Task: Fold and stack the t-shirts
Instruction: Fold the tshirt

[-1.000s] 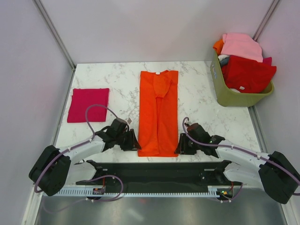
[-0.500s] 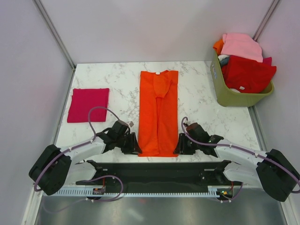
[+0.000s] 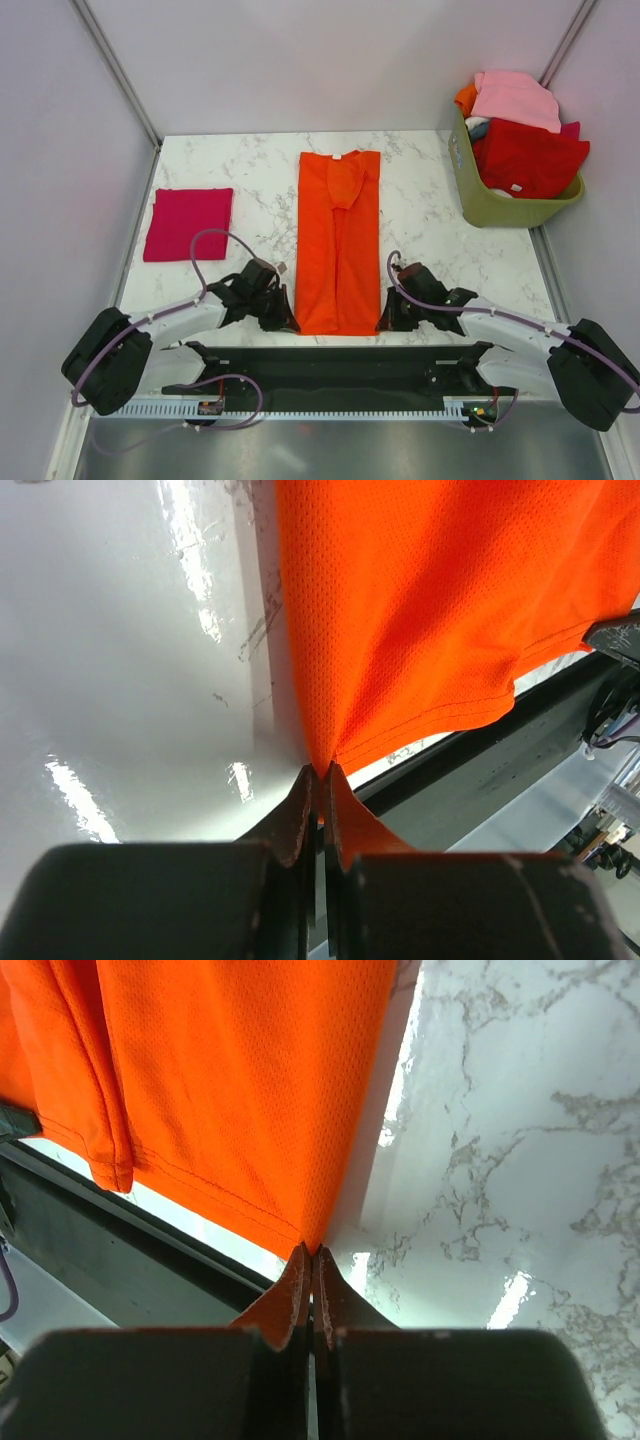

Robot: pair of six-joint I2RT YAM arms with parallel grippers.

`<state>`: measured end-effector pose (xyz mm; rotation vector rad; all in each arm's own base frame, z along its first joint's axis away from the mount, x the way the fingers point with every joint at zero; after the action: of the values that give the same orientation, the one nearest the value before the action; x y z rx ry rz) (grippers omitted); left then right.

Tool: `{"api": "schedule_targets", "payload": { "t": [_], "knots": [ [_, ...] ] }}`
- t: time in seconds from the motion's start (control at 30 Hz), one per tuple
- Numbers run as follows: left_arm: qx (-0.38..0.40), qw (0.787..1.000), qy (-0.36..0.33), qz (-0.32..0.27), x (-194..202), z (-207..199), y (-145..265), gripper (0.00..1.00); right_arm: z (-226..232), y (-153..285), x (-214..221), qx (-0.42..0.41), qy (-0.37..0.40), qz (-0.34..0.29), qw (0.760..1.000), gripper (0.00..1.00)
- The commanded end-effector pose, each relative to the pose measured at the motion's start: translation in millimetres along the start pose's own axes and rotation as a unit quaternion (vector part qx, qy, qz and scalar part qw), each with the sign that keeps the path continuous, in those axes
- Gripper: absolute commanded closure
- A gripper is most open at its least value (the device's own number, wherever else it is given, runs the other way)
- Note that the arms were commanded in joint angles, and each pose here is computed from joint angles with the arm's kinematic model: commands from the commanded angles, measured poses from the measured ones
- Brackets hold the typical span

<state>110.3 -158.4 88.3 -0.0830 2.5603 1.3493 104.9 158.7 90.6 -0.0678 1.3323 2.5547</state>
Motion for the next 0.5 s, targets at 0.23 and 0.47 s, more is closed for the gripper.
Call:
{"api": "schedule_targets", "payload": {
  "t": [0.23,0.47],
  "knots": [
    [0.051,0.998,-0.008,-0.038,-27.4,-29.7,21.8,0.98,24.7,21.7,-15.5,-0.028,0.016,-0.046,0.998,1.0],
    [0.072,0.993,-0.002,-0.096,-73.9,-42.0,41.3,0.98,55.1,39.3,-60.4,-0.04,0.025,-0.112,0.993,1.0]
  ]
}}
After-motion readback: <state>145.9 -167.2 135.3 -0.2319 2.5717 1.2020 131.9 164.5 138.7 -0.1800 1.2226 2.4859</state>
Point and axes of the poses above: each gripper's point midway between its finger pads, its own y axis back along the fingers, its own z axis along the line the jaws close on, x = y × z, the point moved 9 cm from there along y, back along the fingers, and after that the axes turned 10 degrees about -y, right-handed, at the moved point
